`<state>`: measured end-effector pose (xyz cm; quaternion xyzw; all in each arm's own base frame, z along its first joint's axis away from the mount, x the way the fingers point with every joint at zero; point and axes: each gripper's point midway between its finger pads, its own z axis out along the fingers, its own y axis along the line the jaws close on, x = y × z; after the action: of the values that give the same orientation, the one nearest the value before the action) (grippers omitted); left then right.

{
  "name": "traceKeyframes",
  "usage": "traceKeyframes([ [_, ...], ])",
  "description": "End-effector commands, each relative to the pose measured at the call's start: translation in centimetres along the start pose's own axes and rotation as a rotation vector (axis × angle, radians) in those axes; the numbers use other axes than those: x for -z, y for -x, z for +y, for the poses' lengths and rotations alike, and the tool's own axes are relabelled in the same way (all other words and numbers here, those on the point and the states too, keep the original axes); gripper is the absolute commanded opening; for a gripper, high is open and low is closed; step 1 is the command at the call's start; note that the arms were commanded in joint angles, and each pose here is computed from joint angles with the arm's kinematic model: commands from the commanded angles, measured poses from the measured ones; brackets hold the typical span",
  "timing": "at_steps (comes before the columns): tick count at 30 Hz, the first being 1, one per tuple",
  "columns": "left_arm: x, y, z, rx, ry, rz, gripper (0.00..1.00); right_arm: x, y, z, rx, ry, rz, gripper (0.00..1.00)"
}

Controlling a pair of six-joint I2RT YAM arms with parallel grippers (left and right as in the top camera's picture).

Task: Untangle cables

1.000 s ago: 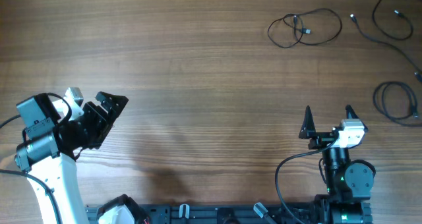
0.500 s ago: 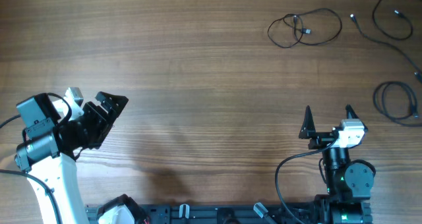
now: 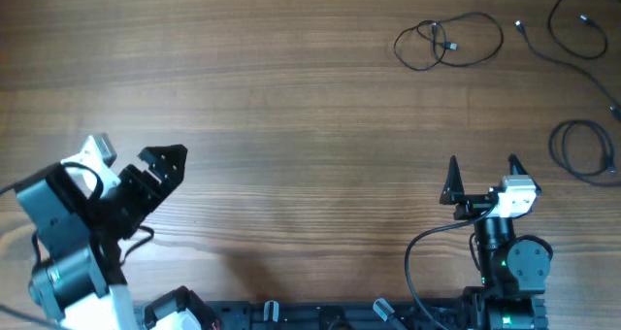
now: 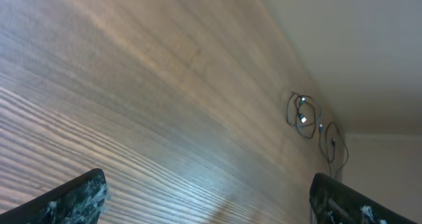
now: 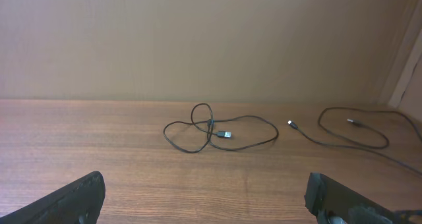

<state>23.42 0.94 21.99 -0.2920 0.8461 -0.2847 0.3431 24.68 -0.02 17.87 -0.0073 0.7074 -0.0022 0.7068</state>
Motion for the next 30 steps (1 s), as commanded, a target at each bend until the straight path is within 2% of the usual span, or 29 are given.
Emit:
traceKeyframes([
  [1, 1.3, -0.9, -1.9, -0.093, -0.038, -0.039, 1.00, 0.0, -0.5, 0.1, 0.012, 0.007, 0.003, 1.00],
  [11, 5.4, -5.7, -6.0, -0.389, -0.186, -0.140, 1.00, 0.0, -0.5, 0.1, 0.012, 0.007, 0.003, 1.00],
  [19, 6.8, -7.6, -5.9, -0.471, -0.278, -0.225, 1.00, 0.0, -0.5, 0.1, 0.012, 0.007, 0.003, 1.00],
  [30, 4.6, -8.8, -5.6, -0.559, -0.409, -0.290, 1.00, 0.0, -0.5, 0.1, 0.012, 0.007, 0.003, 1.00],
])
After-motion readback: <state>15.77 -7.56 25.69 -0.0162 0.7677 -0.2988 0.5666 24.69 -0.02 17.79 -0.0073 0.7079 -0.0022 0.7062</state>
